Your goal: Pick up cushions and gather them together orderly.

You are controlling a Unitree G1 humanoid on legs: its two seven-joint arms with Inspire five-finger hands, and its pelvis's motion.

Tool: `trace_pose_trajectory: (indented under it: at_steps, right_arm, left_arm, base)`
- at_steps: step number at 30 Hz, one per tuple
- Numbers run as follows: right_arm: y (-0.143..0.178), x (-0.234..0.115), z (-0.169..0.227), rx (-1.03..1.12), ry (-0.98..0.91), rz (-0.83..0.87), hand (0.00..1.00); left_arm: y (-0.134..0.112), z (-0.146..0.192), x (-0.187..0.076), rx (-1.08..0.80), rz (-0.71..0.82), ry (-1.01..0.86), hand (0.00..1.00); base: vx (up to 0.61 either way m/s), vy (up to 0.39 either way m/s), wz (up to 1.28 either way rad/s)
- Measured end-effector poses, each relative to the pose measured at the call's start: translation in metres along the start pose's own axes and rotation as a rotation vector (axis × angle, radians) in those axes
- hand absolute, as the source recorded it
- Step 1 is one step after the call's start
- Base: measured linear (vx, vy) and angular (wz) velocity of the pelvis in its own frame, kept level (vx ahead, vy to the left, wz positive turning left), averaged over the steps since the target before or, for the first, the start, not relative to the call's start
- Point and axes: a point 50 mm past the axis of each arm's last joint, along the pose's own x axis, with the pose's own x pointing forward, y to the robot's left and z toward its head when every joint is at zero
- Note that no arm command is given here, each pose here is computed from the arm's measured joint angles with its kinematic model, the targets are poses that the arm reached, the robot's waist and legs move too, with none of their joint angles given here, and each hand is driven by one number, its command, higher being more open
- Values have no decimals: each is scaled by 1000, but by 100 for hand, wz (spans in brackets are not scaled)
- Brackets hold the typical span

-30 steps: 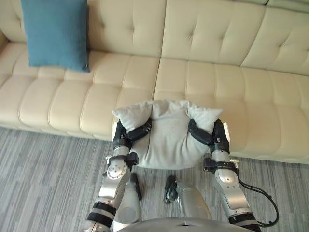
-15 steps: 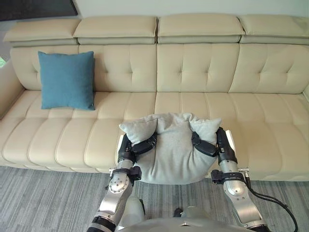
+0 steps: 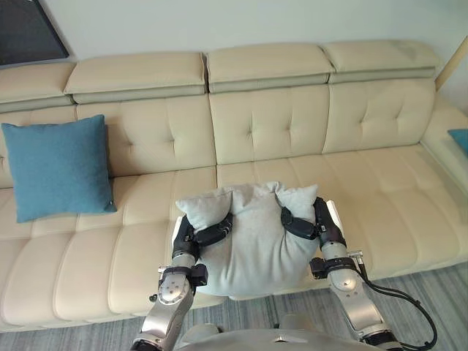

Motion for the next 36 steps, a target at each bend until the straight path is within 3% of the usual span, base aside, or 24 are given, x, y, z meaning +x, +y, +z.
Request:
trace_pose_trajectory:
  at_steps: [16,21,28,32,36]
  right_arm:
    - [-8,-1,-1,-20,1,-22,0]
    - [-5,6,10,5,-30,-51,0]
    - [-10,47,65,14,-213,-112,0]
    - [-15,82,107,13,-312,-175,0]
    - [-22,100,150,27,-417,-226,0]
  left_arm:
    - [-9,4,4,14,-46,-14,0]
    - [-11,23,18,62,-26,-93,0]
    - [-9,80,50,124,24,-296,0]
    - [-12,131,80,195,70,-440,0]
    - [-11,177,94,202,117,-562,0]
  base:
    - [35,-89,19]
    - [-56,0,29]
    - [-25,4,17]
    - [-32,3,7]
    - [-100,-1,-1]
